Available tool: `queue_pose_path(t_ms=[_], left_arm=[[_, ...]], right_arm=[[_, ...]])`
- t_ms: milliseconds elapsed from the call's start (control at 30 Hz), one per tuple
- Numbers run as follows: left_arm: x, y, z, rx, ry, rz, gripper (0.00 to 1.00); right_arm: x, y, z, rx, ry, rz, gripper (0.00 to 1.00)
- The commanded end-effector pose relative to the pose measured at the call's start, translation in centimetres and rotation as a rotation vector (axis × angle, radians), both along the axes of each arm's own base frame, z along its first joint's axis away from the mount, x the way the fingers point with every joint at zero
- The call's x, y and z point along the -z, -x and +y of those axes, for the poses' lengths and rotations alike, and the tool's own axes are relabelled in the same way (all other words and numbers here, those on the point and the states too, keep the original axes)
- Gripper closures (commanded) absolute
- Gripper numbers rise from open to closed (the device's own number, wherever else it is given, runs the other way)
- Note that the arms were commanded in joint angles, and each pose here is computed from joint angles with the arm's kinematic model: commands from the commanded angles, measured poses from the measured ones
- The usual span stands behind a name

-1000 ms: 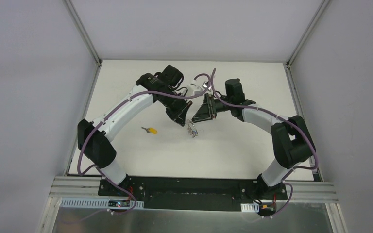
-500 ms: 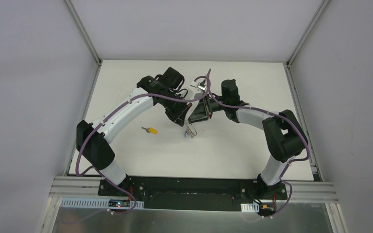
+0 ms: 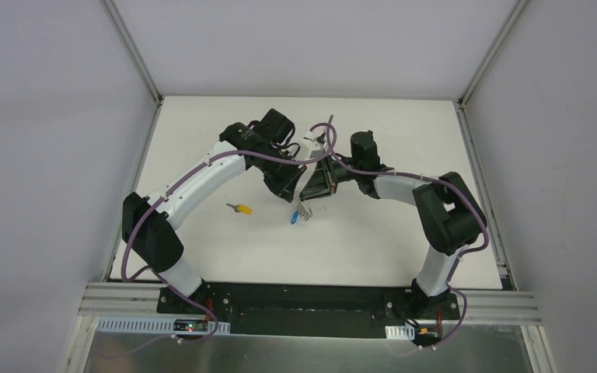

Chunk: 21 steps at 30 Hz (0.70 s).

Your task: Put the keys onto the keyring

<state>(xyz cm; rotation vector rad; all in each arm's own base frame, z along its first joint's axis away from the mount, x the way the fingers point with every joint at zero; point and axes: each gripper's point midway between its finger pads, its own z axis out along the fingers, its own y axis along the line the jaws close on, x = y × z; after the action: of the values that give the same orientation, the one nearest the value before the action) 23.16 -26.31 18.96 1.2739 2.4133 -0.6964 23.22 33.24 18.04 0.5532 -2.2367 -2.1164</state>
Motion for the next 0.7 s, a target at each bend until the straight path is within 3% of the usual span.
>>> queue_pose_path(t_ms=[0, 367, 600, 667], left_arm=[[-1.2, 0.5, -0.1, 0.027, 0.03, -0.045, 1.0], [-1.2, 0.5, -0.2, 0.029, 0.028, -0.04, 1.0], [-1.6, 0.5, -0.2, 0.039, 0.04, -0.045, 1.0], [-2.1, 0.6, -0.2, 0.051, 0.044, -0.056, 1.0]], right_arm=[[-0.9, 0.4, 0.0, -0.036, -0.043, -0.053, 0.74], [-0.7, 0.2, 0.1, -0.036, -0.038, -0.042, 0.83], [-1.2, 0.0, 0.3, -0.034, -0.044, -0.049, 0.99], [-1.7, -0.3, 0.3, -0.031, -0.05, -0.057, 1.0]])
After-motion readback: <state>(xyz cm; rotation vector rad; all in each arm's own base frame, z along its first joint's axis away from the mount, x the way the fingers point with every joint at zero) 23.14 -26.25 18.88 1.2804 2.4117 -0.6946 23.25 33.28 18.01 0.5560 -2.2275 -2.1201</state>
